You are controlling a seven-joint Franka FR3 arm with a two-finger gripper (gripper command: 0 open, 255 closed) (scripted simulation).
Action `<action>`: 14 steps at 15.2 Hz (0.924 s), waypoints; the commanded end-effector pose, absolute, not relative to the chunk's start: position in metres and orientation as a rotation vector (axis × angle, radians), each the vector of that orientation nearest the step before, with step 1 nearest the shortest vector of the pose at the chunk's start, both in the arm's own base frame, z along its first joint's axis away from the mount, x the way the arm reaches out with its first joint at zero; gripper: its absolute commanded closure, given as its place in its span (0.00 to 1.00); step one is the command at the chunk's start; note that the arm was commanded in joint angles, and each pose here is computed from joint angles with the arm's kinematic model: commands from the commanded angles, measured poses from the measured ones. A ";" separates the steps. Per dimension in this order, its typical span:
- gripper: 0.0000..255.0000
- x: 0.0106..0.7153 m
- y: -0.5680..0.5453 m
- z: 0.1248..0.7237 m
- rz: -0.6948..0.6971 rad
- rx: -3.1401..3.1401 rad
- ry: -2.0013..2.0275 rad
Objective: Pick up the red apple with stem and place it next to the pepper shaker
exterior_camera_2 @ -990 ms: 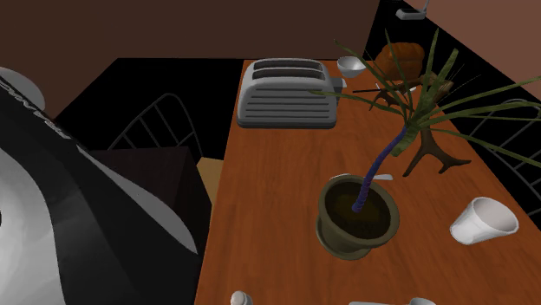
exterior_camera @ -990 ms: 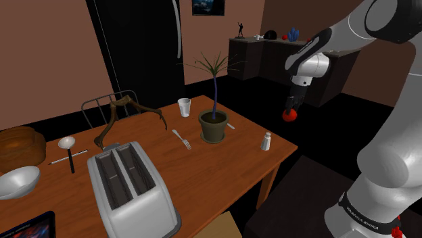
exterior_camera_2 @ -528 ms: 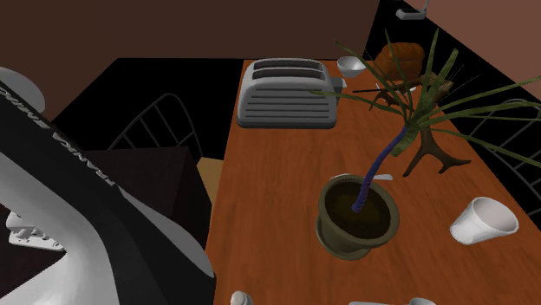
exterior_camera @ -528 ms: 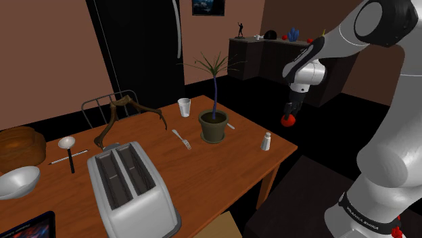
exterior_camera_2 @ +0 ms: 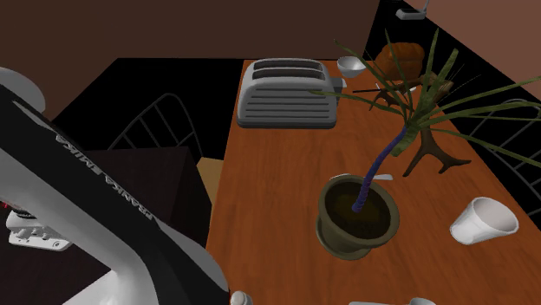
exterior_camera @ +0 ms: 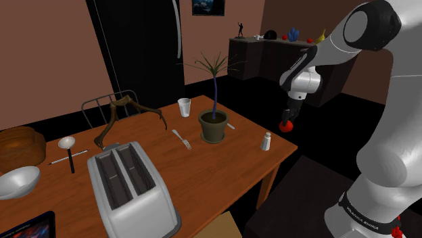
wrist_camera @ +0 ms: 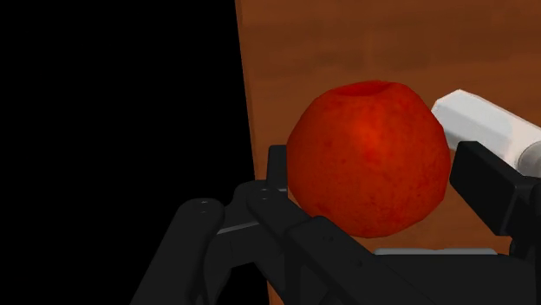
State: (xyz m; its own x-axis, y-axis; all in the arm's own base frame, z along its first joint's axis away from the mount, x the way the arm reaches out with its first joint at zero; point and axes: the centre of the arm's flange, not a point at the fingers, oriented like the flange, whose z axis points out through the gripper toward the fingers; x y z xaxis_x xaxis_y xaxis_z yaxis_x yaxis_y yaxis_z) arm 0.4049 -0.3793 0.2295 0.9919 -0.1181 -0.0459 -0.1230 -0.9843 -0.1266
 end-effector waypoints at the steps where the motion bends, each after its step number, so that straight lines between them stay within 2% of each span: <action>1: 1.00 0.404 -0.380 0.219 0.057 -3.006 0.183; 14: 1.00 0.404 -0.380 0.151 0.057 -3.006 0.183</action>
